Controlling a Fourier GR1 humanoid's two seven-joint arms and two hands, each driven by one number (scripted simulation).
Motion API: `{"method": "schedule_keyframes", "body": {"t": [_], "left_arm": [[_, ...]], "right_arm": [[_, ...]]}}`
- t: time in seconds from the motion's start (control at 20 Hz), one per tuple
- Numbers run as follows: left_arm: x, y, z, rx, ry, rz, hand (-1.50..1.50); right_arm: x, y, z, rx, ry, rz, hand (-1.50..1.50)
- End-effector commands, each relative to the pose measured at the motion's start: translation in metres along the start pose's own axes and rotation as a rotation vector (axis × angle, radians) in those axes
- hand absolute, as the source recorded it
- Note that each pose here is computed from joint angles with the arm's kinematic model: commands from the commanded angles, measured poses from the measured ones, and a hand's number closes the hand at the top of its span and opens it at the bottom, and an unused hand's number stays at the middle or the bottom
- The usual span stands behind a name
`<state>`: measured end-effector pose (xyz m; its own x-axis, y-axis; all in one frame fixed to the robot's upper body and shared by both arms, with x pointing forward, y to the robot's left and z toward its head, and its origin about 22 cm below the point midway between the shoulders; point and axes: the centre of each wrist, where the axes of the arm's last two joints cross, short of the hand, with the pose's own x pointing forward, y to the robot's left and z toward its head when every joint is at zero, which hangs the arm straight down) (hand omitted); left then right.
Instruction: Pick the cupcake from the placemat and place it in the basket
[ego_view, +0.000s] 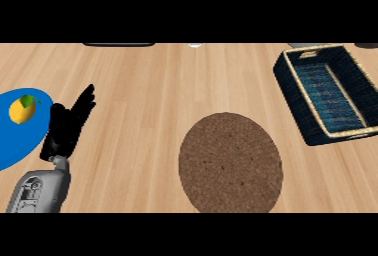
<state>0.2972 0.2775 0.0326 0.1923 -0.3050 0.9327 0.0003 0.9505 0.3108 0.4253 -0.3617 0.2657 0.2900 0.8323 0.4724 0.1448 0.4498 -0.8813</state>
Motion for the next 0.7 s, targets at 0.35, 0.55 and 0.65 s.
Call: {"method": "schedule_keyframes", "body": {"t": [0.35,0.55,0.65], "left_arm": [[0.000,-0.002,-0.003,0.003,0.000,0.000,0.00],[0.007,-0.012,-0.004,0.020,0.010,-0.014,0.00],[-0.002,0.006,0.002,0.021,0.028,-0.007,0.00]], "right_arm": [[-0.038,0.011,-0.003,-0.215,-0.035,-0.275,-1.50],[-0.035,-0.024,0.004,-0.366,-0.014,-0.321,-1.50],[-0.060,-0.025,0.010,-0.399,0.033,-0.346,-1.50]]}}
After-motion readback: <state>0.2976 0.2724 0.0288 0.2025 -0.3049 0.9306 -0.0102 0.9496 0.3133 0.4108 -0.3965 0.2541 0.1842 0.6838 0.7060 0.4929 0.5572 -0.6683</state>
